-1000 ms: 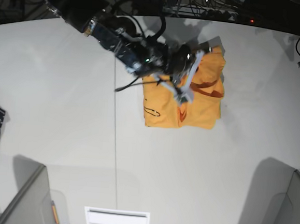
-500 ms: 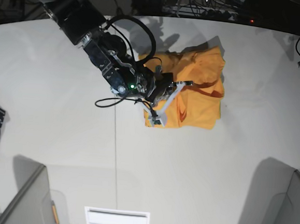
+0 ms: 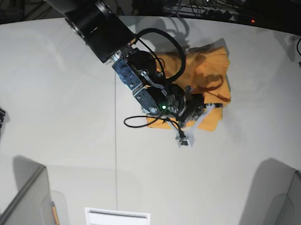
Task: Fold the T-shirt properly
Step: 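Release the bundle and pull the right gripper back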
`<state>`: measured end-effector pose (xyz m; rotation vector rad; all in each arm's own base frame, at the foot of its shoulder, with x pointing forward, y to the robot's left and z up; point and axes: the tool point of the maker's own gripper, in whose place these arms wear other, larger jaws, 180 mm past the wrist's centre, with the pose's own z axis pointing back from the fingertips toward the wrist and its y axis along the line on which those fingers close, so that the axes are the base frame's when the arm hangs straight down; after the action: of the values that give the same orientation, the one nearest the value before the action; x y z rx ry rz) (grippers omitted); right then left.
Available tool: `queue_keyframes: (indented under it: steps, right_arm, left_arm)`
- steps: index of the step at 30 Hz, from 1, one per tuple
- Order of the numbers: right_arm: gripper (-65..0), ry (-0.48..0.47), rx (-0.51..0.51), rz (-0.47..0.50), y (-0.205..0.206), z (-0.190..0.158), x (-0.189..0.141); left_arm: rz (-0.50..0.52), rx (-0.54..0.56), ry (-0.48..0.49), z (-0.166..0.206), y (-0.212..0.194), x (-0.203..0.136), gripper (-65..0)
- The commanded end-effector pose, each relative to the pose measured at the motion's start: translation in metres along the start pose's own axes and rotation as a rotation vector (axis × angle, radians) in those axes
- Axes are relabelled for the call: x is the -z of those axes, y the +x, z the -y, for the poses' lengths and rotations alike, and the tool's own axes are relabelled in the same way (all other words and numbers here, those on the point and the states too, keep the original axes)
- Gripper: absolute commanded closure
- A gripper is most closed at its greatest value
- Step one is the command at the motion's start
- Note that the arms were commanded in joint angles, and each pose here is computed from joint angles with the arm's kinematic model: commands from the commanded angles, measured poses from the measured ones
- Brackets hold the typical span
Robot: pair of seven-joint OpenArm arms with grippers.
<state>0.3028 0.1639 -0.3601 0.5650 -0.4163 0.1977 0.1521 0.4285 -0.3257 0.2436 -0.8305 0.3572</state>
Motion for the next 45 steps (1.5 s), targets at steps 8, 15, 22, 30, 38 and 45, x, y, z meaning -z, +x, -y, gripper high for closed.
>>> queue_keyframes:
  steps: [8, 15, 22, 30, 38, 45]
  right_arm:
    - [0.0, 0.146, -0.115, 0.019, 0.026, -0.062, -0.016]
    - [0.0, 0.030, 0.054, -0.126, 0.001, -0.021, -0.031]
    - [0.0, -0.023, 0.102, -0.175, -0.025, 0.008, -0.025]
    - [0.0, -0.088, 0.127, -0.197, -0.032, 0.034, -0.015]
    - [0.0, -0.126, 0.143, -0.160, -0.029, 0.044, -0.003]
    - [0.0, -0.061, 0.132, -0.154, -0.026, 0.010, 0.000]
  left_arm:
    - [0.053, 0.017, 0.003, -0.003, 0.018, -0.004, 0.0]
    - [0.050, 0.016, 0.003, -0.004, 0.017, -0.003, 0.0]
    - [0.056, 0.020, 0.002, -0.003, 0.019, -0.004, 0.0]
    - [0.049, 0.022, 0.003, -0.003, 0.017, -0.005, 0.0]
    - [0.050, 0.020, 0.003, -0.003, 0.017, -0.004, 0.0]
    - [0.053, 0.018, 0.002, -0.003, 0.018, -0.004, 0.0]
